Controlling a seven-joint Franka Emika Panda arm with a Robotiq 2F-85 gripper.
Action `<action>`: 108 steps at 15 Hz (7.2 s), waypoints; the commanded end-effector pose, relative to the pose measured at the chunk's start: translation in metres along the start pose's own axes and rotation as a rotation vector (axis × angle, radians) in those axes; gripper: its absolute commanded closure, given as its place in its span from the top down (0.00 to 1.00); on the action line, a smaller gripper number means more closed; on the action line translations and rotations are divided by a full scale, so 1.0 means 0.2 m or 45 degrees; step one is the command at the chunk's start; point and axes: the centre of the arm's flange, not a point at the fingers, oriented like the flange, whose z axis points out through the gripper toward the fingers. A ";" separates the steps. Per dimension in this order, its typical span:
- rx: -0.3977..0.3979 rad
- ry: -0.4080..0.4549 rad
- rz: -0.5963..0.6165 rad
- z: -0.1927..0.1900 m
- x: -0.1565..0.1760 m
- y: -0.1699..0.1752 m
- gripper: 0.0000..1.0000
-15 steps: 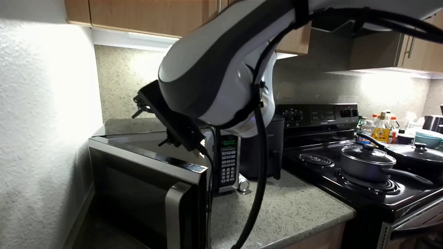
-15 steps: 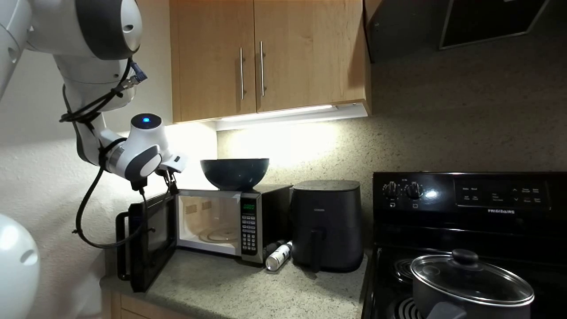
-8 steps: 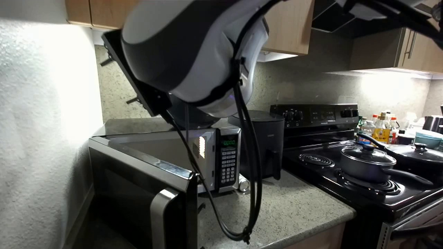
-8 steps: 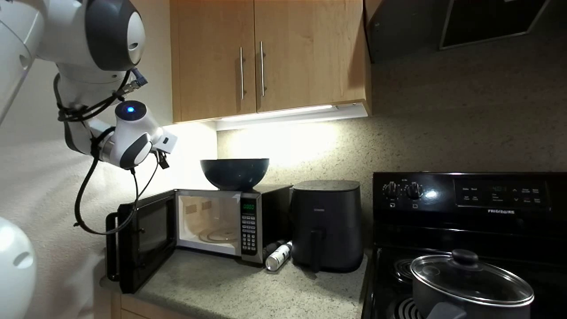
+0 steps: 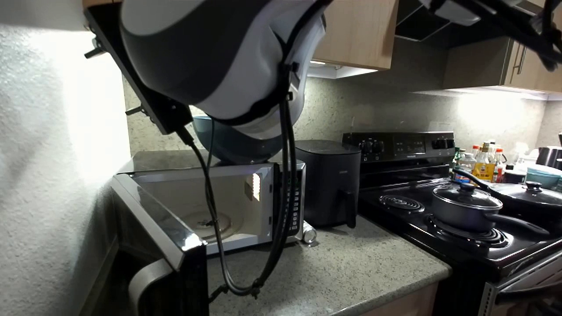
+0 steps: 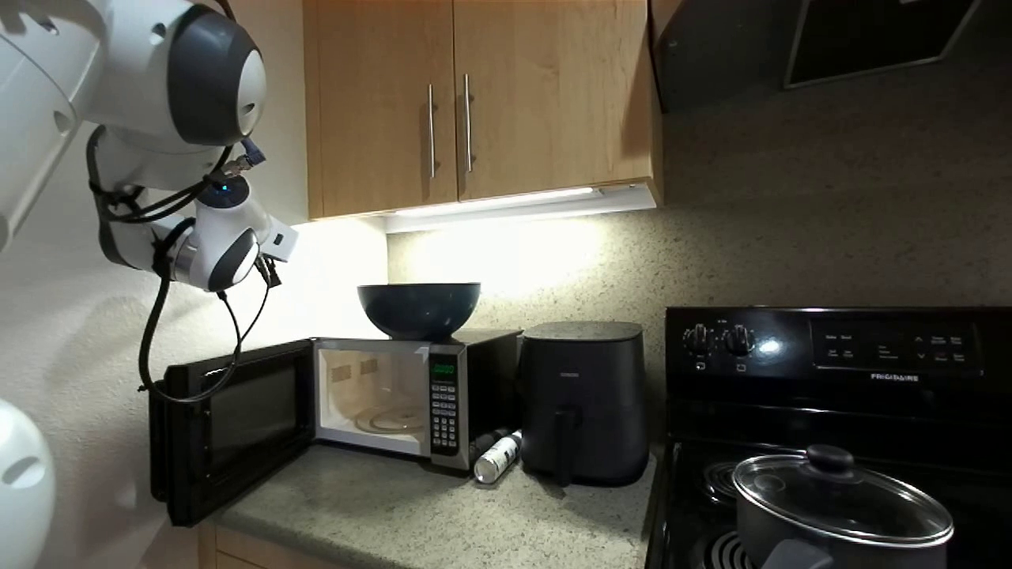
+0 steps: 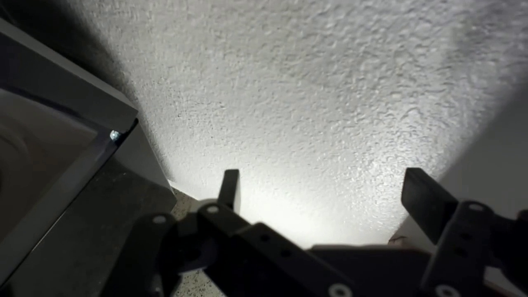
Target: Remove the bowl from the microwave and put it on top of the microwave
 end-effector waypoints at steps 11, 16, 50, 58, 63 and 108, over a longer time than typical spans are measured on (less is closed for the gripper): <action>-0.378 -0.078 -0.118 0.06 0.10 0.18 1.00; -0.619 -0.311 -0.098 0.08 -0.03 0.25 1.00; -1.324 -0.564 0.128 0.02 -0.19 0.34 1.00; -1.150 -0.777 0.000 0.09 -0.15 0.34 1.00; -1.093 -0.948 -0.023 0.13 -0.12 0.35 1.00; -1.157 0.635 0.081 -0.11 0.83 0.47 1.00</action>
